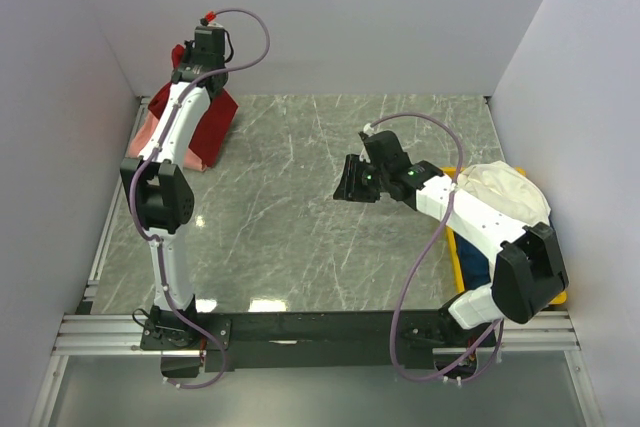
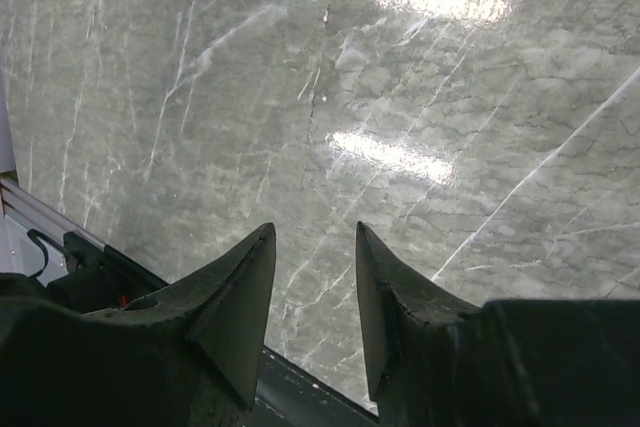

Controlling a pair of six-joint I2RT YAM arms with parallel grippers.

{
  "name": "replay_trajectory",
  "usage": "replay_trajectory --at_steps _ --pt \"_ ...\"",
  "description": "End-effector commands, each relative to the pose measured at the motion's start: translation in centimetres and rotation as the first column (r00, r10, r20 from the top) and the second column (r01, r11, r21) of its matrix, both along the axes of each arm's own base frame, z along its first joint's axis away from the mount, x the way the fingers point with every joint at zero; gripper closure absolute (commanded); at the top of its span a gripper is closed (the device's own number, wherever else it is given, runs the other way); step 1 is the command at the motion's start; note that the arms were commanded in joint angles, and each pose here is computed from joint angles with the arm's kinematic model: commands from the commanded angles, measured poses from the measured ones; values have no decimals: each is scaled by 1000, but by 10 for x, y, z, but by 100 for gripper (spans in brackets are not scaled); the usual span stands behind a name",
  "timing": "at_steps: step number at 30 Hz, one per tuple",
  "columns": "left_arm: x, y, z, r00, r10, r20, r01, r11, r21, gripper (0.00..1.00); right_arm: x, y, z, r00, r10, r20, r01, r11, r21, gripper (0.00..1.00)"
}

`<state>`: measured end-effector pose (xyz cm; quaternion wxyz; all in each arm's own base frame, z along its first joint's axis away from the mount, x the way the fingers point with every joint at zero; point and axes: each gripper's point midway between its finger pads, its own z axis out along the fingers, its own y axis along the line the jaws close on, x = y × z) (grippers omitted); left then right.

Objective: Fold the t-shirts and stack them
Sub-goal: Neatly place the folded tshirt to the corner

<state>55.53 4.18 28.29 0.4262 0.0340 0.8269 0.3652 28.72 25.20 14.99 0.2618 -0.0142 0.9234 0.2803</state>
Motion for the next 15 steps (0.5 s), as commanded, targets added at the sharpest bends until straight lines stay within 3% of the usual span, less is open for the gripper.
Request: replay_trajectory --at_steps 1,7,15 --pt "-7 10 67 986 9 168 -8 1000 -8 100 10 7 13 999 10 48 -10 1000 2 55" --pt "-4 25 60 982 13 190 -7 999 -33 100 12 9 4 1000 18 25 -18 1000 -18 55" --pt "10 63 10 986 38 161 -22 994 -105 99 10 16 -25 998 33 -46 -36 998 -55 56"
